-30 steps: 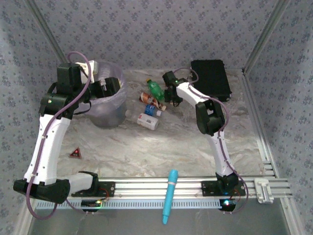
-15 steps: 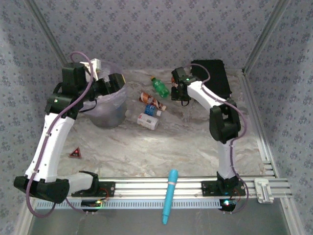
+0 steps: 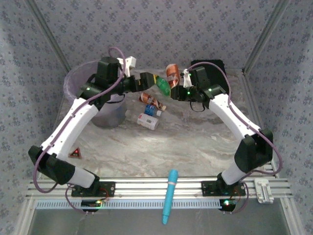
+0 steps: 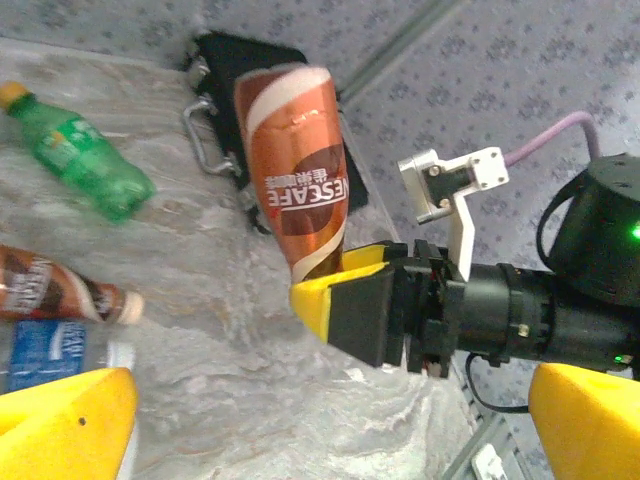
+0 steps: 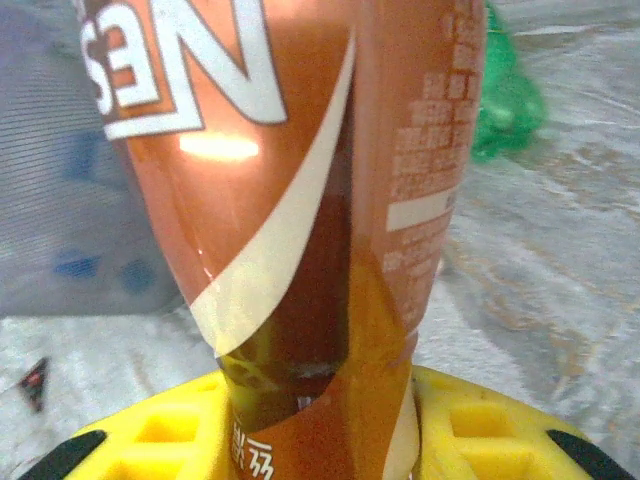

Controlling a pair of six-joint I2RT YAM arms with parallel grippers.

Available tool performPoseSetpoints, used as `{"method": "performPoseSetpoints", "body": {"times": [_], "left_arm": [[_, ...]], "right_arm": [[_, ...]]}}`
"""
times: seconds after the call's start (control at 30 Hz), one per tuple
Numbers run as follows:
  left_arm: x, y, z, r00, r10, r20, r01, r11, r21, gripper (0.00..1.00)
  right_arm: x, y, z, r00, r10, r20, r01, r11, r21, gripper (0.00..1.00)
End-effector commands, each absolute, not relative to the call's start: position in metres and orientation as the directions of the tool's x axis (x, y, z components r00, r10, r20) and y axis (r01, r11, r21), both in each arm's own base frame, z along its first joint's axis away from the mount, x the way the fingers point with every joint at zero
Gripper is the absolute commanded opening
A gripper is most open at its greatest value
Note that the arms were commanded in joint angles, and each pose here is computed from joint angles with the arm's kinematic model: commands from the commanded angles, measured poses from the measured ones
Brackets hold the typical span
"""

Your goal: Put the plastic bottles in the bin

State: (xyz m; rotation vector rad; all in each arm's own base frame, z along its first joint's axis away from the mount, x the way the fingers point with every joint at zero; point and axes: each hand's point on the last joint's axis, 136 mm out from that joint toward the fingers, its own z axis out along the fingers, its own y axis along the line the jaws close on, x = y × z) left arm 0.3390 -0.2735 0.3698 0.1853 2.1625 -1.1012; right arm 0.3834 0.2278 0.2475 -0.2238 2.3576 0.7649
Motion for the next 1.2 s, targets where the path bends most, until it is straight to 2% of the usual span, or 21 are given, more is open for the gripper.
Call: {"method": "performPoseSetpoints", "body": {"times": [0.0,0.23,0.57,0.83,1.03,1.1,1.17], "left_arm": [[0.335,-0.290,0.407,-0.711,-0.204,-0.673,0.490,0.541,-0.683,1.00],[0.335,-0.312,0.390,-0.745,-0.182,-0.641,0.487,0.507,-0.711,1.00],[0.354,-0.322,0.367,-0.769,-0.233,-0.595,0.426,0.506,-0.750,0.97],[0.358,-0.328,0.359,-0.787,-0.236,-0.570,0.411,0.487,-0.770,0.82],[0.361,-0.328,0.363,-0.782,-0.240,-0.576,0.415,0.488,-0.768,0.63],[0.361,-0.327,0.365,-0.776,-0.237,-0.584,0.420,0.497,-0.759,0.60],[0.361,-0.327,0.366,-0.774,-0.231,-0.590,0.423,0.505,-0.753,0.59]], "right_arm": [[0.359,0.248,0.277,-0.737,0.003,-0.676,-0.468,0.720,0.513,0.31],[0.333,0.269,0.299,-0.706,-0.018,-0.708,-0.566,0.616,0.548,0.31],[0.322,0.292,0.316,-0.647,-0.016,-0.762,-0.646,0.542,0.537,0.31],[0.320,0.299,0.326,-0.621,-0.002,-0.784,-0.675,0.510,0.533,0.31],[0.322,0.301,0.327,-0.616,-0.005,-0.788,-0.677,0.514,0.527,0.32],[0.322,0.302,0.326,-0.619,-0.012,-0.785,-0.676,0.516,0.526,0.34],[0.321,0.302,0.327,-0.619,-0.015,-0.785,-0.678,0.515,0.524,0.40]]}}
